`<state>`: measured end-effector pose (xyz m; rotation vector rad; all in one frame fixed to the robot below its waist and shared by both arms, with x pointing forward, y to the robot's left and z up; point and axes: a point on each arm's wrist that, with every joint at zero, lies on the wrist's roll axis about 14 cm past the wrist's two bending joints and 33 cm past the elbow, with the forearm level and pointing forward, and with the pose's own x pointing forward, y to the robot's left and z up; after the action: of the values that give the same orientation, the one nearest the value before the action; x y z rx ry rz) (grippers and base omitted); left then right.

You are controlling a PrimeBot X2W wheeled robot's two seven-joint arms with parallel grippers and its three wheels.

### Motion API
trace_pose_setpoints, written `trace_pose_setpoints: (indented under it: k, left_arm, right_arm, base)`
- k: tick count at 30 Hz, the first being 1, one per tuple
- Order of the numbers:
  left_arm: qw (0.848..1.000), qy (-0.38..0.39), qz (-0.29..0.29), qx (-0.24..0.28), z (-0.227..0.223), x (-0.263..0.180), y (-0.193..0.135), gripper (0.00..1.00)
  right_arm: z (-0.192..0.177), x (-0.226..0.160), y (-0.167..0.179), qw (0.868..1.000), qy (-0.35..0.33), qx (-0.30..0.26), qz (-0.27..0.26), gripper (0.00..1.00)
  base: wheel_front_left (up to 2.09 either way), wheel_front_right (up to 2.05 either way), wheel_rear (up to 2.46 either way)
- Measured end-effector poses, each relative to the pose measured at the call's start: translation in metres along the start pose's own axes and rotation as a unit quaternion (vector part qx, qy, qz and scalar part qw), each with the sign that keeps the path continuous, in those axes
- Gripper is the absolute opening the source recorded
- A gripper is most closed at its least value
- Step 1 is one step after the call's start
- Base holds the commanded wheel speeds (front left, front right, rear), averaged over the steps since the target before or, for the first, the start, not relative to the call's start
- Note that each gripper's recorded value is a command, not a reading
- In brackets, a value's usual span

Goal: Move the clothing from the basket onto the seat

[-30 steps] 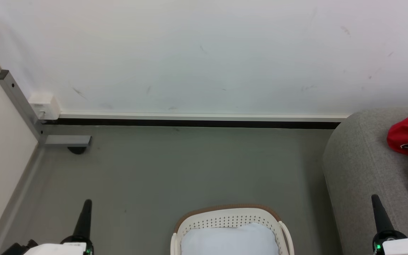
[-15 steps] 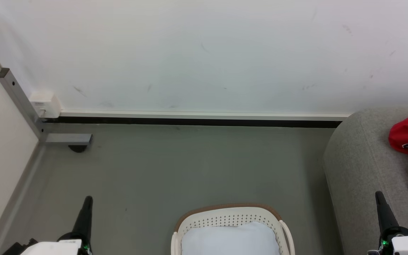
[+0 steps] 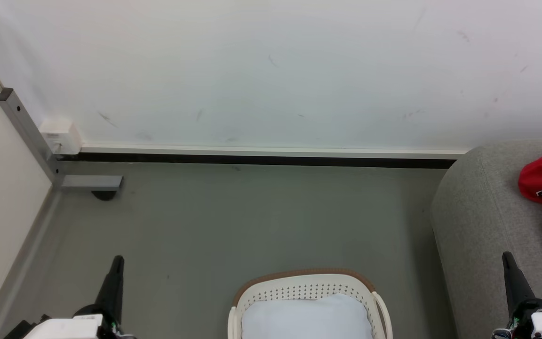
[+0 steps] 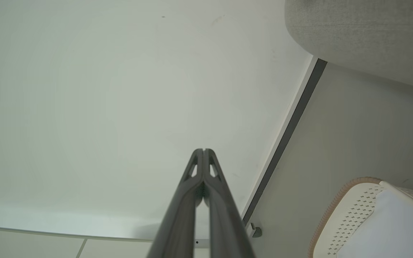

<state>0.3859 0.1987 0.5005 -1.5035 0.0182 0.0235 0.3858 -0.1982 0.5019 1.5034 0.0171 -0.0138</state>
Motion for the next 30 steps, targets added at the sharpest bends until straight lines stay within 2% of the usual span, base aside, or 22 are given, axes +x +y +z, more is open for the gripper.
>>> trace_pose_setpoints:
  k: [11,30]
  left_arm:
    - [0.999,0.003,-0.006,-0.034,0.0002,0.0016,-0.0026,0.0]
    - [0.999,0.003,-0.007,-0.034,0.0002,0.0017,-0.003,0.0]
  right_arm:
    - [0.0022,0.0012,0.0012,0.999,-0.001,0.035,0.004,0.0]
    - [0.0022,0.0013,0.0015,0.999,-0.001,0.036,0.005,0.0]
  base:
    - [0.0,0.0,0.0]
    - [0.0,0.0,0.0]
